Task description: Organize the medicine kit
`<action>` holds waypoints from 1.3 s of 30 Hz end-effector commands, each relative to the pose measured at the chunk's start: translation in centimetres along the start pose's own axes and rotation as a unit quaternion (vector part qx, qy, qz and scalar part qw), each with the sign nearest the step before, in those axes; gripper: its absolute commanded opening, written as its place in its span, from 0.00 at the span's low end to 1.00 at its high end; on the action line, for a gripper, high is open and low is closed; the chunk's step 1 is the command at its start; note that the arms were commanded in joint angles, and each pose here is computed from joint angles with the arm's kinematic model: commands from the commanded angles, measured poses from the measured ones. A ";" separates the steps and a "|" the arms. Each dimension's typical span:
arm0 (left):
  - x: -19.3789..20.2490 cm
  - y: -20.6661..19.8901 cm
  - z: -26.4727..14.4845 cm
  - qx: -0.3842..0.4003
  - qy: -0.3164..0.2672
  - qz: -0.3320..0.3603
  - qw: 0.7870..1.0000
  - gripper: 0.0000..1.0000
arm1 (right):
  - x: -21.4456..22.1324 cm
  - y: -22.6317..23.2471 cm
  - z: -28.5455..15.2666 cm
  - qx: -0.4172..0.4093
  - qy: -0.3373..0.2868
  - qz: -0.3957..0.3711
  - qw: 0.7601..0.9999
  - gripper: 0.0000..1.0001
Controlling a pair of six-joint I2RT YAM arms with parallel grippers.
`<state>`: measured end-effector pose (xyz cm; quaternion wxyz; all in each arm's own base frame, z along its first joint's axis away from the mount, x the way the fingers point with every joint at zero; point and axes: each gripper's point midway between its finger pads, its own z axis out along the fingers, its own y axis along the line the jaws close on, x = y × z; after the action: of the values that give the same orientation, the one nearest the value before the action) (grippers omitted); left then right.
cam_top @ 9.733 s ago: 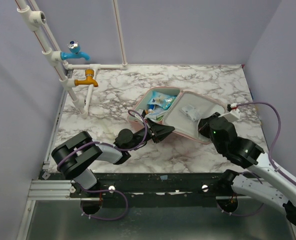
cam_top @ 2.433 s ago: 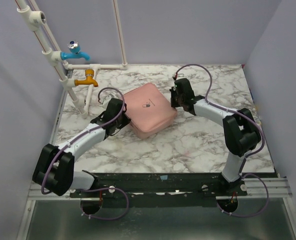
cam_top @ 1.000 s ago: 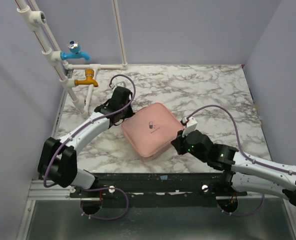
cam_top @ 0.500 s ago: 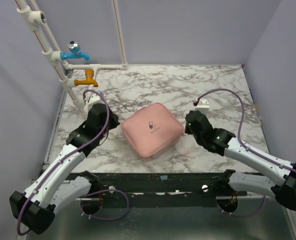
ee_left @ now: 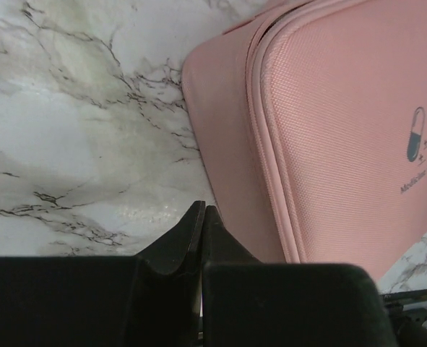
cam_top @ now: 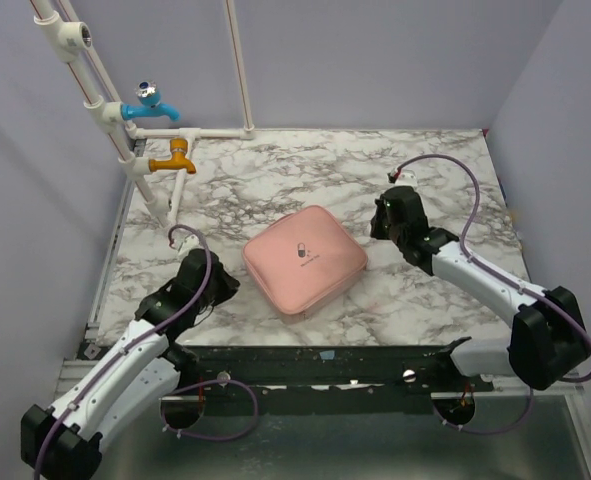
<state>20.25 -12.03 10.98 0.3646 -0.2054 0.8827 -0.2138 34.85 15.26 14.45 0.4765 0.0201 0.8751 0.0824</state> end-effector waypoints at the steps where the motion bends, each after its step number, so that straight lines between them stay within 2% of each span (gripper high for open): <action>1: 2.5 -1.5 1.5 0.041 0.054 -0.020 0.997 0.00 | 2.2 1.9 1.8 -0.067 0.040 -0.009 0.997 0.01; 11: 2.9 -2.9 5.0 0.023 0.092 0.006 0.995 0.00 | 9.8 2.5 2.3 -0.114 0.137 0.005 0.984 0.01; 15: 2.5 -4.3 6.0 0.030 0.108 0.018 0.994 0.00 | 10.8 3.2 1.2 -0.142 0.139 0.023 0.980 0.01; 29: -4.2 -8.1 8.9 0.014 0.076 0.075 0.994 0.00 | 11.2 6.5 -4.8 -0.220 0.100 0.061 0.969 0.01; 34: -7.5 -7.3 8.7 -0.009 0.037 0.075 0.996 0.00 | 11.4 7.8 -5.0 -0.226 0.097 0.055 0.968 0.01; 39: -9.2 -5.8 8.2 -0.020 0.025 0.060 0.998 0.00 | 11.7 8.4 -4.7 -0.216 0.101 0.062 0.969 0.01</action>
<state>33.11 -15.30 12.67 0.3379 -0.1515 0.9120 -0.1762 22.78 22.40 6.20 0.3431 -0.0554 0.8986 0.2678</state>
